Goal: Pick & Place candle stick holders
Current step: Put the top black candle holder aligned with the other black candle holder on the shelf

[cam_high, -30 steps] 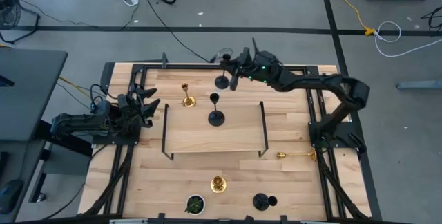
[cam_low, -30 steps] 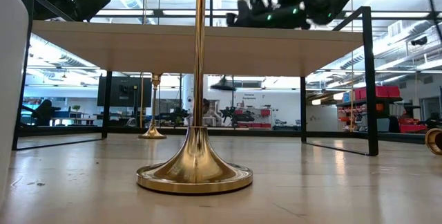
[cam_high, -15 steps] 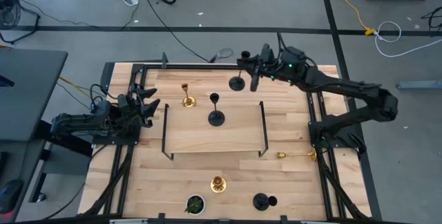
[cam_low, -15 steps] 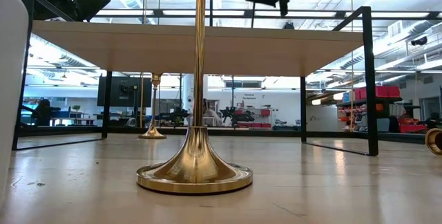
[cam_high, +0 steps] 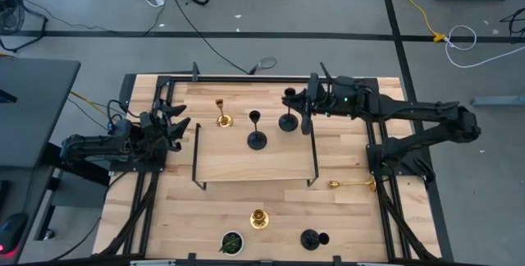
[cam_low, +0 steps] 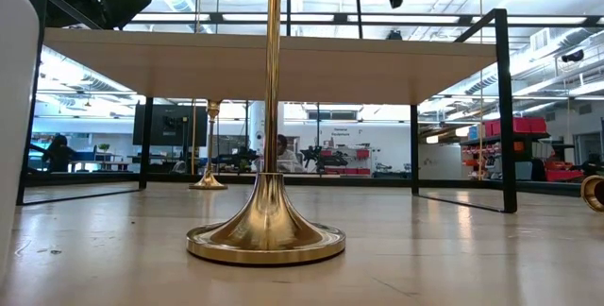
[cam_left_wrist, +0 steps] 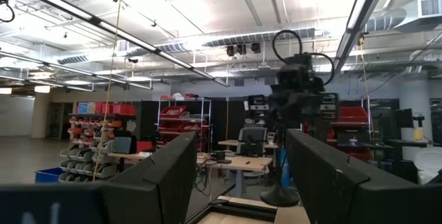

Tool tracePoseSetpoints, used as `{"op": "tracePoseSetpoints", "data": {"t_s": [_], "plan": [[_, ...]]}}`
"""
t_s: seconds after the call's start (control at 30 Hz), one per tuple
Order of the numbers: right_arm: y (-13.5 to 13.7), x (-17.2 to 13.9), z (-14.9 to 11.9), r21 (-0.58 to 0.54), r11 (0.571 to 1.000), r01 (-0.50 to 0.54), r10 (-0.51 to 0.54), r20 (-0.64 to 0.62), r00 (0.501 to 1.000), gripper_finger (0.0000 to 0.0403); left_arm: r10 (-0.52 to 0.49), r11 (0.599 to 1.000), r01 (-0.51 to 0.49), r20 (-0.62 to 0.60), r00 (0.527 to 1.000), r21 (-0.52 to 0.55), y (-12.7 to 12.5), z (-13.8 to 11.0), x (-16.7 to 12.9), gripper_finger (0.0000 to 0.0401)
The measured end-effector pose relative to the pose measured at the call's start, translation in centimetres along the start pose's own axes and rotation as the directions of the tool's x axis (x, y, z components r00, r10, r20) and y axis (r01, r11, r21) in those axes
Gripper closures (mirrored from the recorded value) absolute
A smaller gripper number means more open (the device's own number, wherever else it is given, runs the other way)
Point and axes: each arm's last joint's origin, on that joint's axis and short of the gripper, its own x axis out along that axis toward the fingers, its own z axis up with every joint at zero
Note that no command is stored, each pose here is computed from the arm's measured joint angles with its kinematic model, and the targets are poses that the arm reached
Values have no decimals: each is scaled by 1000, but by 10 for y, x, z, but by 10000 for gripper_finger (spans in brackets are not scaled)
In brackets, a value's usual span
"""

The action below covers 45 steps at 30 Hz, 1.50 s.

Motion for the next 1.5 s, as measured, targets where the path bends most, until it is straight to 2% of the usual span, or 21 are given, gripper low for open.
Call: {"op": "tracePoseSetpoints", "data": {"t_s": [0.23,0.4,0.57,0.7,0.87,1.03,1.2,1.5], "plan": [[27,-3,-1,-48,998,-40,39,-19,999,383,0,1000,0,0,1000,0,0,0,0,179],[38,-7,-4,-73,997,-19,16,-45,999,383,0,1000,0,0,1000,0,0,0,0,179],[38,-21,-2,-80,996,42,-47,-65,997,383,0,1000,0,-1,1000,0,0,0,0,179],[39,-36,3,-72,997,32,-34,-26,999,383,0,1000,0,-6,1000,3,0,-1,0,179],[37,-45,-13,-50,997,58,-59,-22,998,383,0,1000,0,-6,1000,3,0,-1,0,179],[38,-44,-28,-12,1000,2,-1,95,995,383,0,1000,0,-6,1000,2,0,-1,0,179],[38,-40,-41,16,1000,18,-20,105,994,383,0,1000,0,-7,1000,3,0,-1,0,179],[38,-39,-43,15,1000,21,-22,109,994,383,3,1000,-3,-7,1000,2,0,-1,0,179]]}}
